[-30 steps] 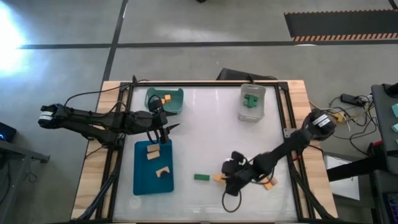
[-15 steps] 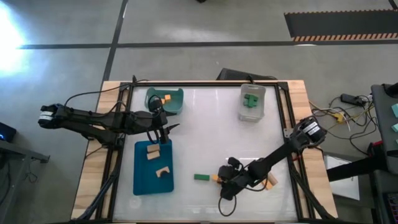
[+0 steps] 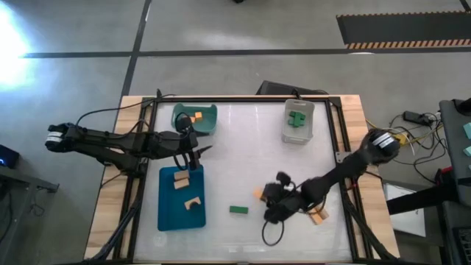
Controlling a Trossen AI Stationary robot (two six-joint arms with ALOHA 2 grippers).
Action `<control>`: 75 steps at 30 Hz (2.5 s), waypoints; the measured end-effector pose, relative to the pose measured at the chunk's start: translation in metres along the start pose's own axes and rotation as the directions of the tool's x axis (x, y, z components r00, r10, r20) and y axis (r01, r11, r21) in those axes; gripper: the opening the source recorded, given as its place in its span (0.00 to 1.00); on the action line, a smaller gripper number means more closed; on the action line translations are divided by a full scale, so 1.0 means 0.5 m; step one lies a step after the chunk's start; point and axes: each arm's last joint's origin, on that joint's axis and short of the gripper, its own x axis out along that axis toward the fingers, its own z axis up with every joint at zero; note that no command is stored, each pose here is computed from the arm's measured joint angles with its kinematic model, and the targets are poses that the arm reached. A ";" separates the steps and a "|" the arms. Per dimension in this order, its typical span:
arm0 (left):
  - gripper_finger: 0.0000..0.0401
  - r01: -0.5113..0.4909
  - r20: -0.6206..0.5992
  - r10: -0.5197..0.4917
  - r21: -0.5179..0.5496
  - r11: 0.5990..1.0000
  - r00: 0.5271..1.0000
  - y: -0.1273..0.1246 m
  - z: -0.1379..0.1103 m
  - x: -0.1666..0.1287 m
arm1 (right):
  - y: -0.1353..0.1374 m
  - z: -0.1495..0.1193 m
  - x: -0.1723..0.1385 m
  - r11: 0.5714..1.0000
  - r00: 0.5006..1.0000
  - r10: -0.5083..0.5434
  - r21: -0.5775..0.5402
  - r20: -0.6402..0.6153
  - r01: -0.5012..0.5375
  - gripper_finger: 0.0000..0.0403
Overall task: Sort & place blocks by color
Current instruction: Put the yellow block into the green bin, then put the green block into the gray bin
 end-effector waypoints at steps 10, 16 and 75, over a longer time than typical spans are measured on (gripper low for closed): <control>0.50 -0.183 0.112 0.167 0.157 0.970 0.980 0.016 0.033 -0.005 | -0.209 0.172 -0.015 0.991 0.986 -0.111 -0.062 0.128 0.119 0.29; 0.50 -0.322 0.153 0.296 0.193 0.927 0.943 0.055 0.051 -0.026 | -0.388 0.282 0.036 0.996 0.928 -0.017 -0.071 0.371 0.047 0.29; 0.50 -0.323 0.127 0.330 -0.076 0.943 0.935 0.083 0.015 -0.021 | -0.310 0.415 0.046 0.930 0.959 0.283 -0.246 0.007 -0.272 0.45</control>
